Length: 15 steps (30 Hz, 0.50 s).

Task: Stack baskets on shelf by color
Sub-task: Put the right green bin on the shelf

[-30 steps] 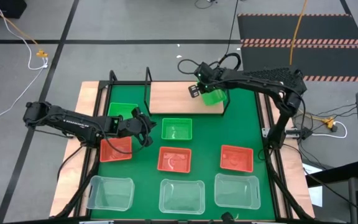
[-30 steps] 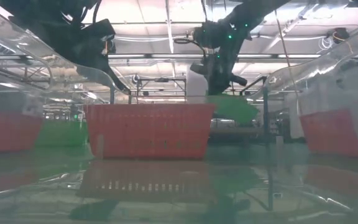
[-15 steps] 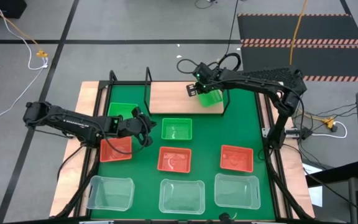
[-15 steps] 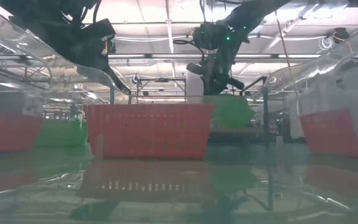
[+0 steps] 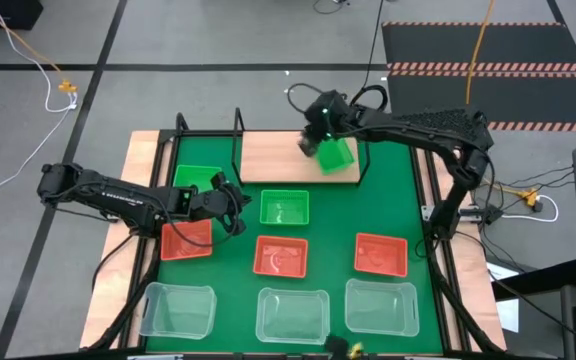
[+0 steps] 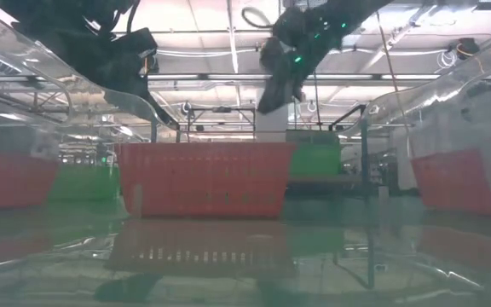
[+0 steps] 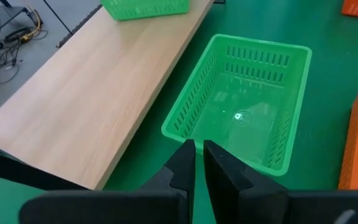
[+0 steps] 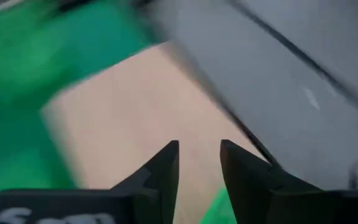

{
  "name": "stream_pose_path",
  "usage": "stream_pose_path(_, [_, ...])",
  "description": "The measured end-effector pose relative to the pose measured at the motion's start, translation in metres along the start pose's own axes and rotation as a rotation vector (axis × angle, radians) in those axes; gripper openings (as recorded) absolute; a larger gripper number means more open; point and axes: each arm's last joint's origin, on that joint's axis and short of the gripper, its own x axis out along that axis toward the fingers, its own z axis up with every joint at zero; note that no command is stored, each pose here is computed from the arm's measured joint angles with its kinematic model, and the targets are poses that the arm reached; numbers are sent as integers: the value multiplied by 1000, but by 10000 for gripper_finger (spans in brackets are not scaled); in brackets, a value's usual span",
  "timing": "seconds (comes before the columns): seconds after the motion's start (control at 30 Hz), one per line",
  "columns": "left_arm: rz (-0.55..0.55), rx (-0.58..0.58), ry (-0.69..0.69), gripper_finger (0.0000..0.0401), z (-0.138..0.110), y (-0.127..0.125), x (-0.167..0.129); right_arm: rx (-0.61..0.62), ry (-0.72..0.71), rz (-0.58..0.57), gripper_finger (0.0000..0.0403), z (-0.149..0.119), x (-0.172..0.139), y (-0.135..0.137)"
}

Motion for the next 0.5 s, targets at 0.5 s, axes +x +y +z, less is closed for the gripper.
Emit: stream_pose_path(0.5, [1,-28,35,37,-4,-1,-1,-535,227,88,110,-47,-39,41])
